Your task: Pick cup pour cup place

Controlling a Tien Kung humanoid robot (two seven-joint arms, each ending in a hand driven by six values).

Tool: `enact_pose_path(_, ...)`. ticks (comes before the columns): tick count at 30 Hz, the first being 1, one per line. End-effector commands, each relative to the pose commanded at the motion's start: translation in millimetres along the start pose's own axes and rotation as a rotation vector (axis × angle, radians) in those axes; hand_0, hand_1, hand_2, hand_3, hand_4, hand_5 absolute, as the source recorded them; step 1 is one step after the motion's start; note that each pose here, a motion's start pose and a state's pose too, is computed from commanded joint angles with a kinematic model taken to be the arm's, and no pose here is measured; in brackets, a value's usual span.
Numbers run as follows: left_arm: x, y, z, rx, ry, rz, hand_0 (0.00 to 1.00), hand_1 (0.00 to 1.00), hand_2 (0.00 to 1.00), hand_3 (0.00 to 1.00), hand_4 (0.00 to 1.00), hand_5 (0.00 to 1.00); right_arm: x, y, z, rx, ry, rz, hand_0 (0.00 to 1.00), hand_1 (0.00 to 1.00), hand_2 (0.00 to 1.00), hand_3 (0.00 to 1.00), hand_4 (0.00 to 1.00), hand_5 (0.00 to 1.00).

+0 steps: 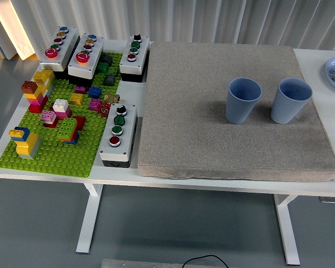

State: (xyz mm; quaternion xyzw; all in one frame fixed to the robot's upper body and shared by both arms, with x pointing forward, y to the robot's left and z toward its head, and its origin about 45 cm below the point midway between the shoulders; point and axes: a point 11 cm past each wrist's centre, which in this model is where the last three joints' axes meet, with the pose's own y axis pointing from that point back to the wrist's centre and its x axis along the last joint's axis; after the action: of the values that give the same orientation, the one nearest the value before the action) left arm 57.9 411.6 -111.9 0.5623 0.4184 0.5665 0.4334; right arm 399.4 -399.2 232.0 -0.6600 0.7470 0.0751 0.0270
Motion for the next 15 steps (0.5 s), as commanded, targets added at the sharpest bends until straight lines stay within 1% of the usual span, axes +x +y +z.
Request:
enact_pose_path(1, -0.1, 0.0, 0.0, 0.000, 0.000, 0.000, 0.743, 0.797, 0.856, 0.646, 0.546, 0.932, 3.8, 0.6, 2.1, -0.003, 0.001, 0.008, 0.888, 0.815, 0.847, 0.866, 0.762, 0.612)
enact_pose_path(2, -0.2, 0.0, 0.0, 0.000, 0.001, -0.001, 0.742, 0.797, 0.855, 0.646, 0.546, 0.933, 7.8, 1.2, 4.1, -0.009, 0.000, 0.016, 0.858, 0.776, 0.802, 0.841, 0.782, 0.473)
enact_pose_path(4, -0.3, 0.0, 0.0, 0.000, 0.000, -0.001, 0.742, 0.797, 0.855, 0.646, 0.546, 0.933, 15.6, 3.1, 7.5, -0.021, 0.005, 0.032, 0.858, 0.776, 0.802, 0.841, 0.782, 0.473)
enact_pose_path(6, -0.4, 0.0, 0.0, 0.000, 0.000, -0.001, 0.742, 0.797, 0.855, 0.646, 0.546, 0.933, 17.4, 3.6, 8.2, -0.024, 0.006, 0.036, 0.858, 0.776, 0.802, 0.841, 0.782, 0.473)
enact_pose_path(9, -0.5, 0.0, -0.2, 0.001, -0.002, -0.002, 0.742, 0.797, 0.856, 0.646, 0.546, 0.933, 28.7, 8.6, 19.0, -0.057, 0.018, 0.058, 0.852, 0.770, 0.790, 0.841, 0.783, 0.452)
enact_pose_path(11, -0.6, 0.0, 0.1, 0.001, -0.004, -0.002, 0.742, 0.797, 0.856, 0.646, 0.546, 0.933, 30.5, 10.3, 23.1, -0.066, 0.020, 0.063, 0.852, 0.770, 0.790, 0.841, 0.783, 0.452)
enact_pose_path(15, -1.0, 0.1, 0.5, 0.001, -0.007, -0.003, 0.743, 0.797, 0.855, 0.646, 0.546, 0.933, 29.5, 14.6, 34.6, -0.093, 0.028, 0.041, 0.855, 0.772, 0.795, 0.845, 0.780, 0.450)
